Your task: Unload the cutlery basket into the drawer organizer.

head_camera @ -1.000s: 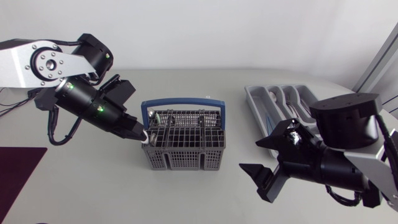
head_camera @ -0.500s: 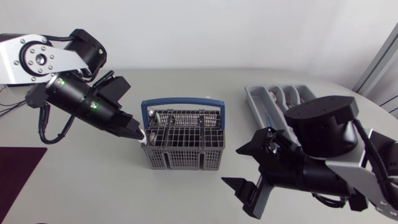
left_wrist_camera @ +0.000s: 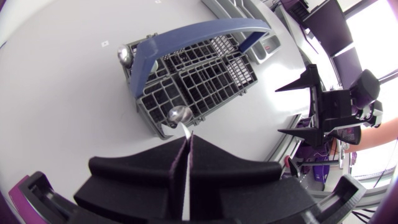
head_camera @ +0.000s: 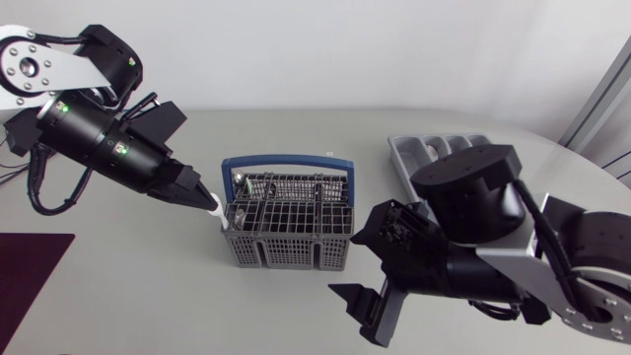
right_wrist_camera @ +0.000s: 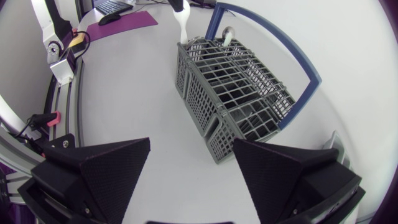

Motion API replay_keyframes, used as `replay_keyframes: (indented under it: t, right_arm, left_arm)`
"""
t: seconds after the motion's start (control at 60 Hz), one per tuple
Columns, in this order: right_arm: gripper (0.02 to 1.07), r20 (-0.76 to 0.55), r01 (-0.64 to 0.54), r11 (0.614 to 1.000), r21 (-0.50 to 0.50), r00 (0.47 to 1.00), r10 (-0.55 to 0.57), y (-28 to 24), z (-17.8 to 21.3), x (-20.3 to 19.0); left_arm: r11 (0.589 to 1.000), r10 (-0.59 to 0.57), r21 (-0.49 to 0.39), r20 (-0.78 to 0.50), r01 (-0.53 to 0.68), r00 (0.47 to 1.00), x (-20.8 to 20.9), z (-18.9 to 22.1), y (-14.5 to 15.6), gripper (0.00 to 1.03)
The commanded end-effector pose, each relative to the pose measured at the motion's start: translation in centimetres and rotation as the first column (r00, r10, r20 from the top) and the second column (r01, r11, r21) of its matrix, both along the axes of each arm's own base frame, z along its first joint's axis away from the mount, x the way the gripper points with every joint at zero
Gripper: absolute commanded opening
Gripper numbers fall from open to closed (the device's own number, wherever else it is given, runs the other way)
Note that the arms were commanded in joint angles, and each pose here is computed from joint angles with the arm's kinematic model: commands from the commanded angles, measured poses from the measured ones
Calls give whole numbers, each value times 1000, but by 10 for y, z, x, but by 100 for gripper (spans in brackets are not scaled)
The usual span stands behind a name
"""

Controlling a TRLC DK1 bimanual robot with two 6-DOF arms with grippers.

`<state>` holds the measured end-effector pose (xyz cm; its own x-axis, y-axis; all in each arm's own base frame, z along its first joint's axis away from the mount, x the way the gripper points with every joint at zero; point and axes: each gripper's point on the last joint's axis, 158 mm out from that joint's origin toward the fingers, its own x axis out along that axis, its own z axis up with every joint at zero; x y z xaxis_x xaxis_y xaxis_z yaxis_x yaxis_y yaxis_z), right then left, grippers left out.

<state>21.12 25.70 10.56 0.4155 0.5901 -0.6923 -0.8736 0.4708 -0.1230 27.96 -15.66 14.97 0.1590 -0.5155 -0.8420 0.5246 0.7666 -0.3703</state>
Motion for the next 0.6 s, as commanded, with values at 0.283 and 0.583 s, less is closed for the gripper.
replay_keyframes:
  t: [0.283,0.583]
  right_arm:
    - [100,10,-16,1000,7,1000,16,10,6,0]
    - [100,6,-35,999,-4,999,35,16,3,-3]
  left_arm:
    - [999,-47,-23,67,49,997,-8,38,-13,5]
    - [997,-74,47,129,68,989,-9,53,-12,5]
